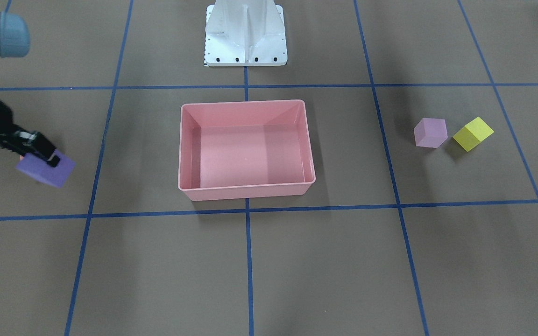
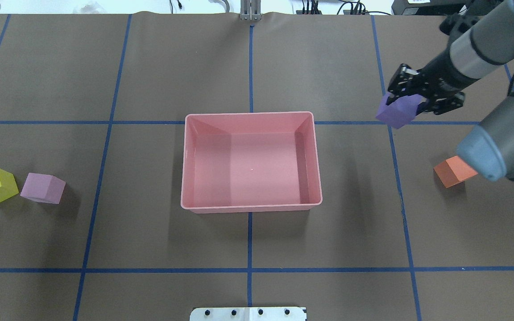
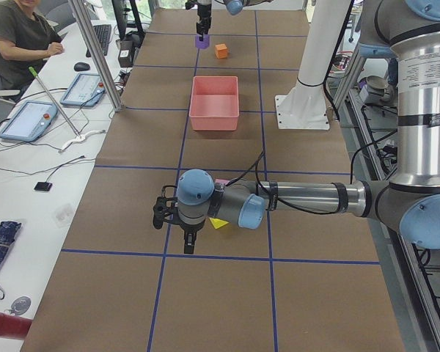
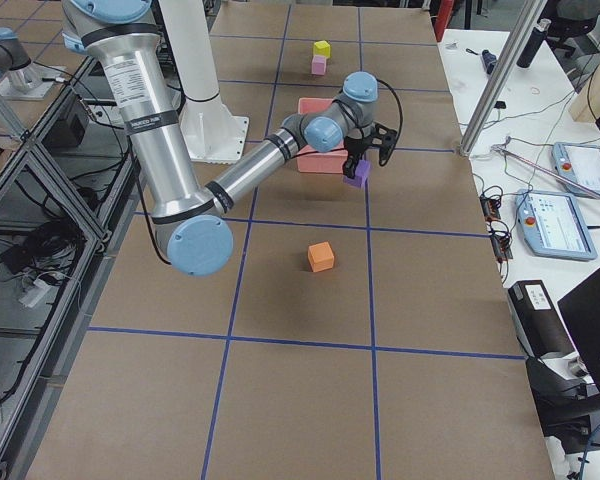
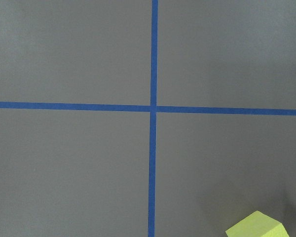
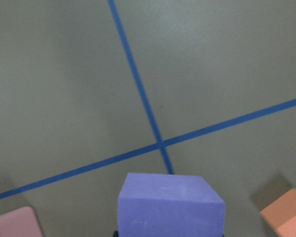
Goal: Place blocks into pink bin with both arms
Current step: 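Carry the purple cube with the right gripper into the pink bin and release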
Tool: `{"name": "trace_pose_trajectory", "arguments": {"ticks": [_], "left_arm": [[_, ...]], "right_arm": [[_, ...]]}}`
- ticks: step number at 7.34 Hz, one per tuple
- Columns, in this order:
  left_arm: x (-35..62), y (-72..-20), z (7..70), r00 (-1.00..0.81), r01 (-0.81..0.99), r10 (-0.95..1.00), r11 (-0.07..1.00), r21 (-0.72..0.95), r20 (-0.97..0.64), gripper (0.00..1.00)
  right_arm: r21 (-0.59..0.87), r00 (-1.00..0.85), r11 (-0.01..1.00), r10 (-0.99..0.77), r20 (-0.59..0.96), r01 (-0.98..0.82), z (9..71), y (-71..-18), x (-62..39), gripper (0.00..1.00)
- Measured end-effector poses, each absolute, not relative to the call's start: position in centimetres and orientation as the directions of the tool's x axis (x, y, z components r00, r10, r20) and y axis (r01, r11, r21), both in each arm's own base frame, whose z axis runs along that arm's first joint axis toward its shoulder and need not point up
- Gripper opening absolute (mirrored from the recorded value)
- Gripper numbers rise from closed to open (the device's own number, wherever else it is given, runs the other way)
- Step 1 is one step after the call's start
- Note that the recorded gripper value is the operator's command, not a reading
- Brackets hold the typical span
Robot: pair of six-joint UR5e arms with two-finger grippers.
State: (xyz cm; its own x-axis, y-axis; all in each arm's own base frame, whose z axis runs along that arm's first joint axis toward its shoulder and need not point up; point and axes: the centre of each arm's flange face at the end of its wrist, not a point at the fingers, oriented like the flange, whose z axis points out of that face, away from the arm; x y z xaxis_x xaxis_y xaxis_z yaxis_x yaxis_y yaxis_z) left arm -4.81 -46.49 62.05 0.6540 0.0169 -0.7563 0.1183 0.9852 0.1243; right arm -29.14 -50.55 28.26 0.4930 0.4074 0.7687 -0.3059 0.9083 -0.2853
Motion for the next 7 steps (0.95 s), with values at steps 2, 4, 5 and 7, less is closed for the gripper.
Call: {"name": "trace_pose_trajectory", "arguments": {"ticks": [2, 4, 5, 7], "left_arm": [[-4.5, -46.7, 61.7, 0.653, 0.113, 0.037, 0.983, 0.146, -0.756, 1.00], [-2.7, -47.8, 60.4, 0.645, 0.106, 0.045, 0.983, 0.147, -0.763, 1.00], [-0.8, -48.6, 59.1, 0.635, 0.108, 0.046, 0.983, 0.148, -0.771, 0.99], [4.2, -49.4, 56.5, 0.616, 0.073, 0.092, 0.982, 0.173, -0.783, 0.99]], "right_arm": [[-0.338, 0.434, 0.888, 0.449, 0.781, -0.312, 20.2, -46.2, -38.7, 0.00], [-0.342, 0.430, 0.887, 0.452, 0.782, -0.311, 17.0, -42.6, -45.6, 0.00], [-0.332, 0.448, 0.889, 0.448, 0.774, -0.315, 17.2, -41.3, -48.2, 0.00], [-0.316, 0.479, 0.890, 0.445, 0.757, -0.329, 18.5, -40.8, -50.7, 0.99]]}}
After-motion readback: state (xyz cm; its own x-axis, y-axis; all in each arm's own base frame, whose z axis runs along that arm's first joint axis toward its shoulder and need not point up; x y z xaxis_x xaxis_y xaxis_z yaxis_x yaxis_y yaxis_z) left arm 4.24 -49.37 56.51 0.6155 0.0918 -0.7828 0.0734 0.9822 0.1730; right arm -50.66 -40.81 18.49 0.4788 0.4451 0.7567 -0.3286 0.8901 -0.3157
